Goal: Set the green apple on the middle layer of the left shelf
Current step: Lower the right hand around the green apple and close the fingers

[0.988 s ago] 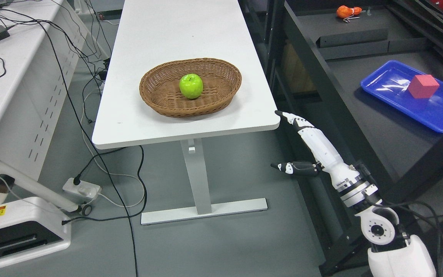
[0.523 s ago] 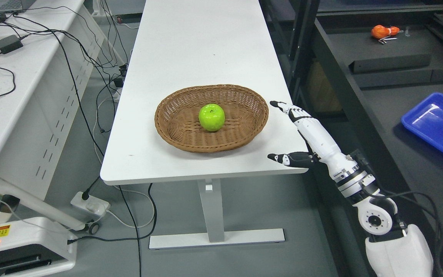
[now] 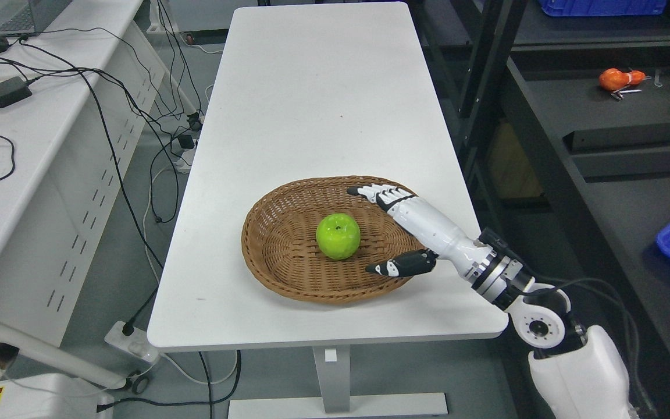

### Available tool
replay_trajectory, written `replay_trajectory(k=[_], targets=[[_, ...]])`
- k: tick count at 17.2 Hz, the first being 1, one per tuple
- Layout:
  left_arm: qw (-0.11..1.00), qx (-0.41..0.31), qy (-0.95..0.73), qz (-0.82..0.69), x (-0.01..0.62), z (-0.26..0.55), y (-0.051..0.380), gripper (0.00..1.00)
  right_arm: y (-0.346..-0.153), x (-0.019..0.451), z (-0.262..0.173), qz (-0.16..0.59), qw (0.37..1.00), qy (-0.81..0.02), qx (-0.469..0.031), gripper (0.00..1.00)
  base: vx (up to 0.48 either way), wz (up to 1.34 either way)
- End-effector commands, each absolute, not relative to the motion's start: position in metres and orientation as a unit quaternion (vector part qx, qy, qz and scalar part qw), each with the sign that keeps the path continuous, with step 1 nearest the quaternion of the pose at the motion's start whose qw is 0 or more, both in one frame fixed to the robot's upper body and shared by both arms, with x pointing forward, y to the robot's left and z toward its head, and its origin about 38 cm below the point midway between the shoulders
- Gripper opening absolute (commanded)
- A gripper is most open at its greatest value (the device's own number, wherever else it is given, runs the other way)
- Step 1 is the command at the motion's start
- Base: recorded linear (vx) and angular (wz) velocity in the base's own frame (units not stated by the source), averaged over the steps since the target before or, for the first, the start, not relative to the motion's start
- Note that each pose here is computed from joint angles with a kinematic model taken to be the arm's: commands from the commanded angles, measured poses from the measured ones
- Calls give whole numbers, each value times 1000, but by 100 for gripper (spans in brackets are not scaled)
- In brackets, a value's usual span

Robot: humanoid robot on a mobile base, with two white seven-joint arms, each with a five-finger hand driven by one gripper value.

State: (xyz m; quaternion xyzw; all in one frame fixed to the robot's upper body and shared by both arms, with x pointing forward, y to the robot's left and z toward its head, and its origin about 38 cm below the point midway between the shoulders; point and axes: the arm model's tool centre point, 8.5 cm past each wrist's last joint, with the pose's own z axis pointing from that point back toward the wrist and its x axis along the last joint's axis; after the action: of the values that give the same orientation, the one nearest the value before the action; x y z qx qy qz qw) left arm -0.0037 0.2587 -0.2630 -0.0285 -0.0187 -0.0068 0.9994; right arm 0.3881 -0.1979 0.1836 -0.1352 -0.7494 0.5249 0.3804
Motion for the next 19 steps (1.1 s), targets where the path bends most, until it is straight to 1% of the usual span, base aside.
replay_trajectory(k=[1,3,5,8,10,14,19], targets=[[1000,-20,-18,-7,-4,-262,270,100,-161,389,184,599,337,-719,-105,100,226,-16],[1000,-20,-18,-7,-4,-262,270,100,-153,383,171,636,330,-692,-88,100,196,-16],[1000,-20,-18,-7,-4,-262,270,100,-150,380,162,672,323,-661,-86,100,147,-7],[1000,-20,-18,-7,-4,-262,270,100,-155,382,148,707,319,-622,-104,100,81,0],[1000,-20,-18,-7,-4,-262,270,100,-157,387,146,708,326,-617,-109,99,36,0],[1000,-20,-18,-7,-4,-262,270,100,-155,397,158,700,332,-620,-122,99,0,0],[1000,-20,-18,-7,-4,-262,270,100,-162,419,157,691,367,-608,-136,99,-24,4]])
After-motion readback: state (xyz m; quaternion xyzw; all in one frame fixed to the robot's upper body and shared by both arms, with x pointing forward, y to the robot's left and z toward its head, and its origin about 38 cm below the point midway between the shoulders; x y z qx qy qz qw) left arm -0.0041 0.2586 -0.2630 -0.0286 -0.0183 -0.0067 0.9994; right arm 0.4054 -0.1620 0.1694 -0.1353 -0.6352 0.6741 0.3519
